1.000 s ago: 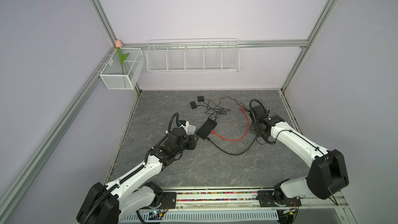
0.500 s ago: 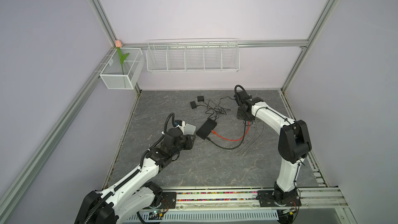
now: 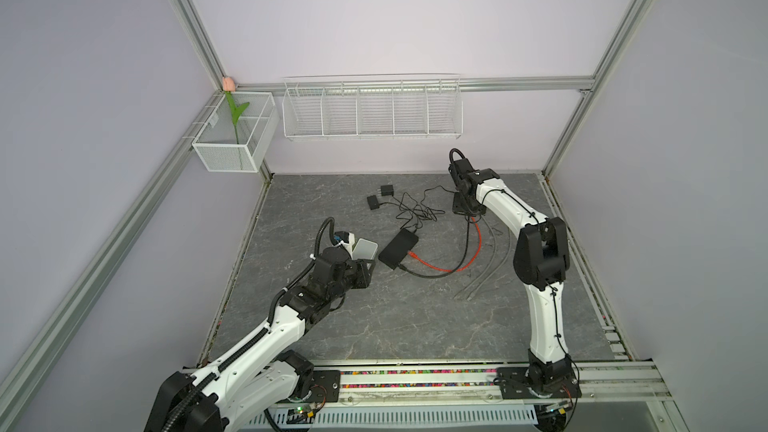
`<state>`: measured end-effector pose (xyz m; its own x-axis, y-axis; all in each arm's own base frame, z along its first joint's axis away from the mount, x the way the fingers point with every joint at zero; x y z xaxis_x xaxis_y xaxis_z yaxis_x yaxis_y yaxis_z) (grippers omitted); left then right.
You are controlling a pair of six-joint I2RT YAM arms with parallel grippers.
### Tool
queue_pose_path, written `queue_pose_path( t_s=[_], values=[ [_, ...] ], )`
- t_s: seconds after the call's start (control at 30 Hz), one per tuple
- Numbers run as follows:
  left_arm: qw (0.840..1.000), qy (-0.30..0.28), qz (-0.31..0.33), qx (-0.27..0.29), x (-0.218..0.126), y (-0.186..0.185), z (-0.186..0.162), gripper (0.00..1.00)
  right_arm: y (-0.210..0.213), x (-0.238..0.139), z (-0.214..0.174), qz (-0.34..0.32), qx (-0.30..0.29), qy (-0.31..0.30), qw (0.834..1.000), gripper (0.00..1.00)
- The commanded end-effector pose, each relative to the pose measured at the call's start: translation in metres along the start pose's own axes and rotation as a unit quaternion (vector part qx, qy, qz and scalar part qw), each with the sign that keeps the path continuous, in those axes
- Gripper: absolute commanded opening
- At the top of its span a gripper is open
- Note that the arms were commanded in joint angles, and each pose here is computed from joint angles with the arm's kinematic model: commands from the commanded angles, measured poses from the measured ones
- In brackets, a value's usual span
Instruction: Insert the plug into the switch port
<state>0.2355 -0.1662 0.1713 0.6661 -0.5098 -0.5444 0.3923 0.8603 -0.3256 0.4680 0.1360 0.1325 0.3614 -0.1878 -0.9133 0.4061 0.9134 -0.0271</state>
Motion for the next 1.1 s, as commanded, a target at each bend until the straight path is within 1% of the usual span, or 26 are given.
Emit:
queue_pose_path(
  t_s=[0.0,0.13,0.2,0.23,0.3,0.4,0.47,0.57,0.73,0.83,0.97,1.07],
  values=[
    [1.000,-0.001,0.007,0.002,0.000,0.003,-0.001,0.38,-0.004,0.004,-0.024,0.008,-0.008,0.032,0.999,0.08],
    [1.000,0.003,0.007,0.002,0.004,0.003,-0.002,0.38,-0.011,0.013,-0.038,0.016,-0.012,0.045,0.999,0.17],
    [1.000,0.003,0.005,0.002,0.005,0.002,0.000,0.39,-0.009,0.010,-0.041,0.034,-0.023,0.053,0.998,0.22],
    [1.000,0.004,0.005,0.002,0.006,0.002,0.000,0.39,-0.006,0.007,-0.043,0.050,-0.029,0.054,0.997,0.25],
    [1.000,0.002,0.005,0.000,0.007,0.002,0.000,0.39,-0.005,-0.005,-0.046,0.079,-0.039,0.050,0.995,0.36],
    [1.000,-0.001,0.005,-0.001,0.011,0.002,0.001,0.40,-0.006,-0.022,-0.054,0.106,-0.050,0.049,0.992,0.48],
    [1.000,0.003,0.002,0.001,0.016,0.001,0.002,0.41,-0.007,-0.029,-0.065,0.122,-0.053,0.057,0.989,0.53],
    [1.000,0.022,0.008,0.014,0.029,0.001,0.004,0.42,-0.012,-0.032,-0.084,0.136,-0.047,0.072,0.987,0.54],
    [0.997,0.046,0.032,0.044,0.051,0.003,0.015,0.45,-0.036,-0.029,-0.110,0.132,0.002,0.082,0.988,0.56],
    [0.995,0.064,0.043,0.056,0.067,0.002,0.024,0.46,-0.051,-0.023,-0.123,0.109,0.027,0.088,0.990,0.59],
    [0.992,0.096,0.052,0.067,0.091,0.000,0.035,0.48,-0.069,-0.014,-0.132,0.063,0.038,0.086,0.994,0.61],
    [0.989,0.117,0.054,0.075,0.107,-0.001,0.037,0.48,-0.074,-0.007,-0.137,0.060,0.043,0.090,0.993,0.62]
  ],
)
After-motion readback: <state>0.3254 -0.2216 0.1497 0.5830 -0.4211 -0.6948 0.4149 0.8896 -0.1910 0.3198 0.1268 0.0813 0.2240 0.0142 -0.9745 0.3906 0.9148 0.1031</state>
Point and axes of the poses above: each gripper's point midway between its finger pads, its own x axis out along the fingers, its own y axis along the line the jaws close on, z = x × y, the point moved 4 cm from there along -x, back along the fingers, and after that the axes turned 12 degrees about x, right-handed, at the moved point
